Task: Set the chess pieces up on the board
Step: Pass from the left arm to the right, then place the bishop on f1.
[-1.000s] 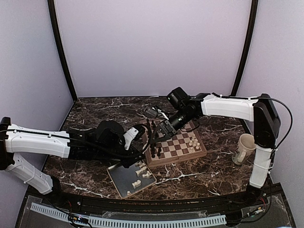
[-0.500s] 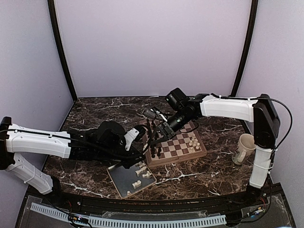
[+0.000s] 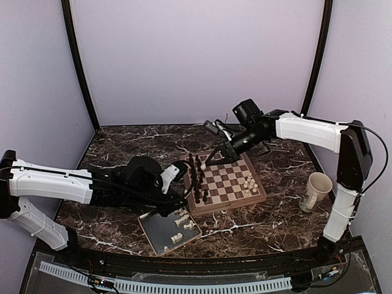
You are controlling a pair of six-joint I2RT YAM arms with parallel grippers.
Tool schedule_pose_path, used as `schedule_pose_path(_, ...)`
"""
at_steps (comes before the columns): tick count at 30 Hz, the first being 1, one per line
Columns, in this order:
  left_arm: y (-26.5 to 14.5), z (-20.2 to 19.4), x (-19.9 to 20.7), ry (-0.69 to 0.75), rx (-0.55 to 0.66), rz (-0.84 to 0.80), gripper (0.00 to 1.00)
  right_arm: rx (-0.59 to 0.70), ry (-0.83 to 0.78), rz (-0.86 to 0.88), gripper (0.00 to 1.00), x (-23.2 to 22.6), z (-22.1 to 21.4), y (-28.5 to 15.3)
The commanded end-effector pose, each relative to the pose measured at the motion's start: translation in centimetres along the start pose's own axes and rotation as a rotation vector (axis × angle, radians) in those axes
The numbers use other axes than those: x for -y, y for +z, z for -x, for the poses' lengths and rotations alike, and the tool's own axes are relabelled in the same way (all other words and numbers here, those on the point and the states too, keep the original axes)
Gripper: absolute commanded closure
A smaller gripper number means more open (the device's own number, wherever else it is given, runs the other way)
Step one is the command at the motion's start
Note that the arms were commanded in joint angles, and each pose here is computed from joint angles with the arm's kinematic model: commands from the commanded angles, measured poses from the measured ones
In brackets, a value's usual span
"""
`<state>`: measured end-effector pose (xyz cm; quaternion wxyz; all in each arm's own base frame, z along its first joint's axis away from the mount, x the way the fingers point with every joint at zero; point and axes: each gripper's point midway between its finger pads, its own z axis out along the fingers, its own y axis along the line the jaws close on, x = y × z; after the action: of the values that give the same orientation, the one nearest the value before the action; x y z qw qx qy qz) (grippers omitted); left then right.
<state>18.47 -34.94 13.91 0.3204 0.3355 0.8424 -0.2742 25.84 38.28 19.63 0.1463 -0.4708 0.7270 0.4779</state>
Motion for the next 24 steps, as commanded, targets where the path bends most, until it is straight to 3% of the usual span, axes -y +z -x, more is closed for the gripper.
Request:
schedule_pose_path(1, 0.3, -0.8, -0.4, -0.009, -0.019, 0.005, 0.99, 0.057, -0.066, -0.350, 0.93, 5.7, 1.5, -6.3)
schedule_pose_path(5, 0.4, -0.6, -0.2, -0.004, -0.018, -0.001, 0.99, 0.009, -0.082, -0.715, 0.94, 11.8, 0.0, -10.6)
schedule_pose_path(9, 0.5, -0.4, 0.0, 0.000, -0.019, -0.009, 0.99, -0.071, -0.095, -0.892, 0.95, 14.9, -2.0, -12.3)
schedule_pose_path(15, 0.6, -0.3, 0.1, 0.002, -0.023, -0.012, 0.98, -0.175, 0.002, -0.926, 0.95, 18.1, -5.2, -11.7)
schedule_pose_path(24, 0.6, -0.3, 0.2, 0.000, -0.030, -0.014, 0.98, -0.205, 0.110, -0.922, 0.94, 21.4, -7.6, -11.7)
